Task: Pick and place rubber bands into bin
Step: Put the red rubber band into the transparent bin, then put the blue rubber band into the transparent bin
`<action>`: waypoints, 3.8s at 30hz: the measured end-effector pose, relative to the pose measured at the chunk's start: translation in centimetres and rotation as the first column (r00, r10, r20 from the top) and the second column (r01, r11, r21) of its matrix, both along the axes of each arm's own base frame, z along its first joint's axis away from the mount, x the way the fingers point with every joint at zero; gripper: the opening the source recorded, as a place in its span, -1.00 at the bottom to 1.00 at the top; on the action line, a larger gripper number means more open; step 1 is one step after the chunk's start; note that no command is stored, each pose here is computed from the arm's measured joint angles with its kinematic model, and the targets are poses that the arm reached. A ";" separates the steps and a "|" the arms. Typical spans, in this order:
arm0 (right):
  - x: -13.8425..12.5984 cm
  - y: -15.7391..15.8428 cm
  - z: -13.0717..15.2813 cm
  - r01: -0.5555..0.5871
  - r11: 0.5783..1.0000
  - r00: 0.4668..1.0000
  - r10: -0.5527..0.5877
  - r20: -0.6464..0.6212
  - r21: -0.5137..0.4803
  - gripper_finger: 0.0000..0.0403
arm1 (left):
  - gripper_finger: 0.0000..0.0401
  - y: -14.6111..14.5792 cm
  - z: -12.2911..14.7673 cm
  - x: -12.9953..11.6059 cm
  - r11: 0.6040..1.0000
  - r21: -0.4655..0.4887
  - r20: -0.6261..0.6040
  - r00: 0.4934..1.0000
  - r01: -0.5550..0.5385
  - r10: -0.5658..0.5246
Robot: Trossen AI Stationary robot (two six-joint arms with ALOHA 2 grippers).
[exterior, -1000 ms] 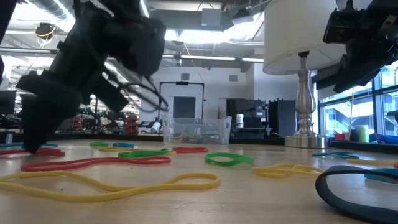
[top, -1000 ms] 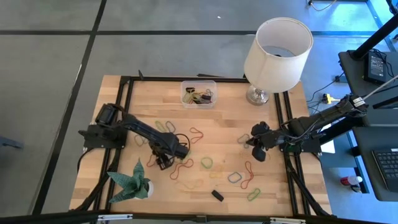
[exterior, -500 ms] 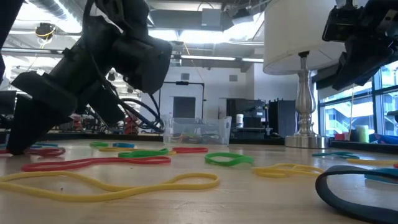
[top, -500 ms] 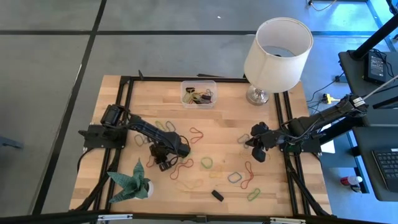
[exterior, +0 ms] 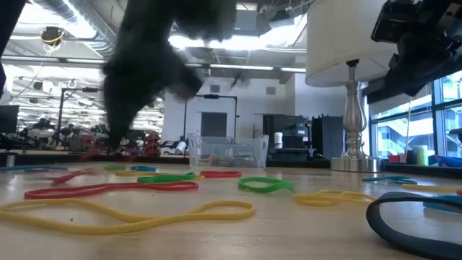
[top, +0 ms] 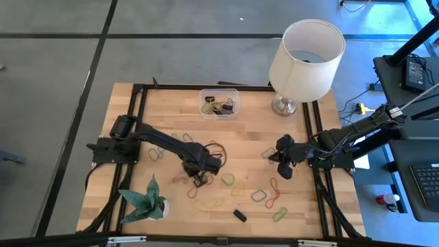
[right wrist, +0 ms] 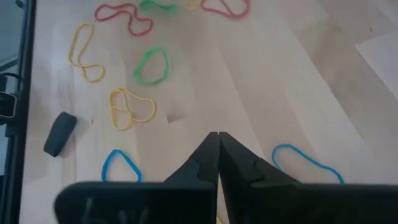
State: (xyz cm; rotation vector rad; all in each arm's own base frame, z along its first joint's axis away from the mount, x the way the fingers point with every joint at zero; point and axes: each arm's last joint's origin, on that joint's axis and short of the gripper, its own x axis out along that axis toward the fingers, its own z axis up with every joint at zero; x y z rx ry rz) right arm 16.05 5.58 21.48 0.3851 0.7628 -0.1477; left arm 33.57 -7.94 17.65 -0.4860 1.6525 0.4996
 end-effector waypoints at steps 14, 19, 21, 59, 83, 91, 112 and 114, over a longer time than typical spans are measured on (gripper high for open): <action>0.3 0.1 0.3 -0.015 1.000 0.999 0.015 0.048 0.001 -0.94 | -0.99 4.5 11.6 5.0 0.949 0.308 0.363 0.913 0.071 -0.186; 0.3 0.1 0.3 0.020 0.999 0.999 -0.022 0.047 0.040 -0.94 | -0.99 8.9 15.2 5.7 0.907 0.415 0.416 0.871 0.073 -0.260; 0.3 0.1 0.4 0.038 0.997 0.998 -0.041 0.047 0.060 -0.94 | -0.99 10.9 16.2 5.8 0.886 0.459 0.427 0.859 0.065 -0.284; 0.6 -1.6 0.6 0.335 0.937 0.935 -0.317 0.162 -0.101 -0.94 | -0.90 29.2 2.8 6.1 0.930 0.291 0.022 0.970 0.226 -0.242; 0.6 -1.5 0.6 0.329 0.942 0.936 -0.316 0.152 -0.065 -0.94 | -0.11 27.9 7.3 4.8 0.948 0.314 0.137 0.986 0.049 -0.096; 0.7 -1.5 0.6 0.325 0.943 0.937 -0.313 0.154 -0.066 -0.94 | -0.37 22.6 12.1 5.3 0.951 0.291 0.317 0.928 0.102 -0.196; 0.8 -0.9 0.6 0.174 0.985 0.979 -0.173 0.108 -0.004 -0.94 | -0.99 3.2 8.5 4.4 0.907 0.331 0.419 0.821 0.260 -0.388; 0.8 -0.7 0.7 0.161 0.987 0.981 -0.160 0.112 0.006 -0.96 | -0.99 2.3 8.6 3.2 0.911 0.338 0.490 0.783 0.236 -0.384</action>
